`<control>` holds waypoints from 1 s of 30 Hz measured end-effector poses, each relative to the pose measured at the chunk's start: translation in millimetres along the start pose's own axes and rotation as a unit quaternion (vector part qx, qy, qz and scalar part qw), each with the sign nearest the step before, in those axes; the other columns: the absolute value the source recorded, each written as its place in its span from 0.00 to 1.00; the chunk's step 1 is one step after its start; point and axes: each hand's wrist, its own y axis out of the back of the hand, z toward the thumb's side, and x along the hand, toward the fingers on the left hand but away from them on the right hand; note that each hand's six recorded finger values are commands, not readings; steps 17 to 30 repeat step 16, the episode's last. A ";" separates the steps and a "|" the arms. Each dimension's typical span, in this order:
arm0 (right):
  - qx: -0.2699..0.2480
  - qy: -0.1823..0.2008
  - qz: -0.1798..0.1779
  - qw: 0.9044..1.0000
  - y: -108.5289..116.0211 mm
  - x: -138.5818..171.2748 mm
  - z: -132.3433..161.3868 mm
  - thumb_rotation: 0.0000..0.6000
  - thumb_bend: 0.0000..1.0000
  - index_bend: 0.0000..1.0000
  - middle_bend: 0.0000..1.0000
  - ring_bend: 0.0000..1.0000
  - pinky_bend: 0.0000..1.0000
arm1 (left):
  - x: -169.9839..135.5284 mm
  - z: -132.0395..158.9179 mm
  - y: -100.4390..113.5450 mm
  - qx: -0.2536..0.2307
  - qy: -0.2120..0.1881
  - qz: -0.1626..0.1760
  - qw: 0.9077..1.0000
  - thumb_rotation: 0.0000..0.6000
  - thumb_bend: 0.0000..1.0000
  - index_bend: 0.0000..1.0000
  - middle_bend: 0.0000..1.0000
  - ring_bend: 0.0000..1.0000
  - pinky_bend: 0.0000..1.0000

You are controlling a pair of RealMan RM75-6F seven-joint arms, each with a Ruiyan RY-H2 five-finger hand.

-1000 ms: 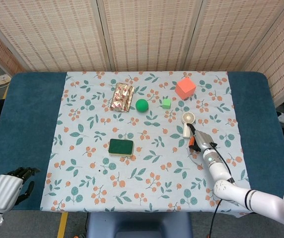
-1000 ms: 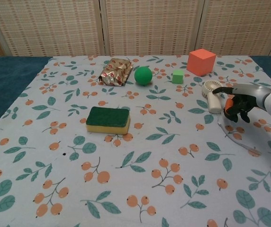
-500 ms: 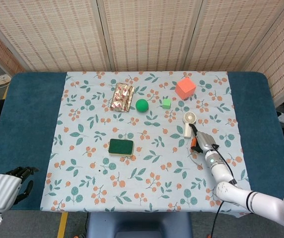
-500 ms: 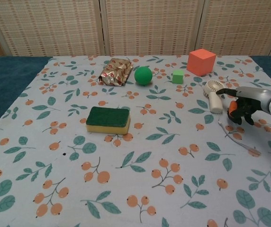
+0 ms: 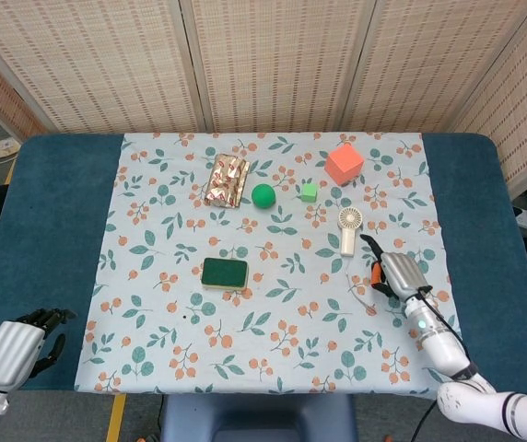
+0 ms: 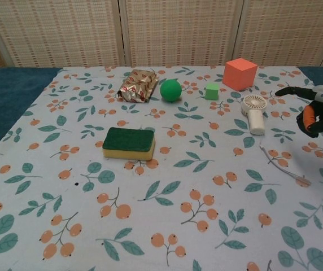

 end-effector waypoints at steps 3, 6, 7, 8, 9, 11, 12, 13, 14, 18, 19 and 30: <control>0.030 0.018 -0.024 0.999 6.0 27.2 -8.7 1.00 0.92 0.15 0.73 0.53 0.68 | 1.1 1.8 -0.8 0.001 -0.005 0.001 1.000 1.00 0.53 0.35 0.42 0.41 0.65; 0.058 0.037 -0.059 0.996 12.4 53.1 -16.6 1.00 0.64 0.23 0.64 0.43 0.59 | 2.1 2.5 -2.3 0.002 -0.006 0.000 1.000 1.00 0.53 0.35 0.42 0.41 0.65; 0.069 0.041 -0.077 0.994 15.7 62.8 -21.5 1.00 0.55 0.25 0.58 0.39 0.55 | 2.6 2.6 -3.0 0.002 -0.006 -0.001 1.000 1.00 0.53 0.35 0.42 0.41 0.65; 0.079 0.044 -0.092 0.992 18.2 70.3 -25.6 1.00 0.50 0.25 0.55 0.36 0.52 | 3.3 2.8 -4.0 0.002 -0.006 -0.002 1.000 1.00 0.53 0.35 0.42 0.41 0.65; 0.091 0.047 -0.106 0.989 20.5 78.0 -29.8 1.00 0.44 0.25 0.51 0.33 0.48 | 4.0 3.0 -4.8 0.002 -0.007 -0.003 1.000 1.00 0.53 0.35 0.42 0.41 0.65; 0.121 0.054 -0.135 0.982 23.6 97.1 -40.8 1.00 0.38 0.25 0.44 0.28 0.41 | 6.1 3.9 -6.9 0.003 -0.008 -0.006 1.000 1.00 0.53 0.35 0.42 0.41 0.65; 0.134 0.056 -0.143 0.979 23.9 105.1 -45.3 1.00 0.36 0.24 0.40 0.27 0.37 | 7.1 4.4 -8.0 0.003 -0.010 -0.006 1.000 1.00 0.53 0.35 0.42 0.41 0.65; 0.149 0.060 -0.148 0.976 24.1 113.6 -50.0 1.00 0.35 0.23 0.38 0.26 0.34 | 8.0 4.7 -9.0 0.004 -0.011 -0.007 1.000 1.00 0.53 0.35 0.42 0.41 0.65; 0.157 0.062 -0.149 0.974 23.6 117.7 -52.0 1.00 0.34 0.22 0.36 0.25 0.31 | 9.2 5.2 -10.4 0.005 -0.013 -0.009 1.000 1.00 0.53 0.35 0.42 0.41 0.65; 0.162 0.066 -0.144 0.974 19.5 124.3 -52.1 1.00 0.34 0.21 0.35 0.22 0.28 | 11.1 6.4 -12.3 0.006 -0.016 -0.010 1.000 1.00 0.53 0.35 0.42 0.41 0.65; 0.162 0.066 -0.144 0.974 19.5 124.3 -52.1 1.00 0.34 0.21 0.35 0.22 0.28 | 11.1 6.4 -12.3 0.006 -0.016 -0.010 1.000 1.00 0.53 0.35 0.42 0.41 0.65; 0.162 0.066 -0.144 0.974 19.5 124.3 -52.1 1.00 0.34 0.21 0.35 0.22 0.28 | 11.1 6.4 -12.3 0.006 -0.016 -0.010 1.000 1.00 0.53 0.35 0.42 0.41 0.65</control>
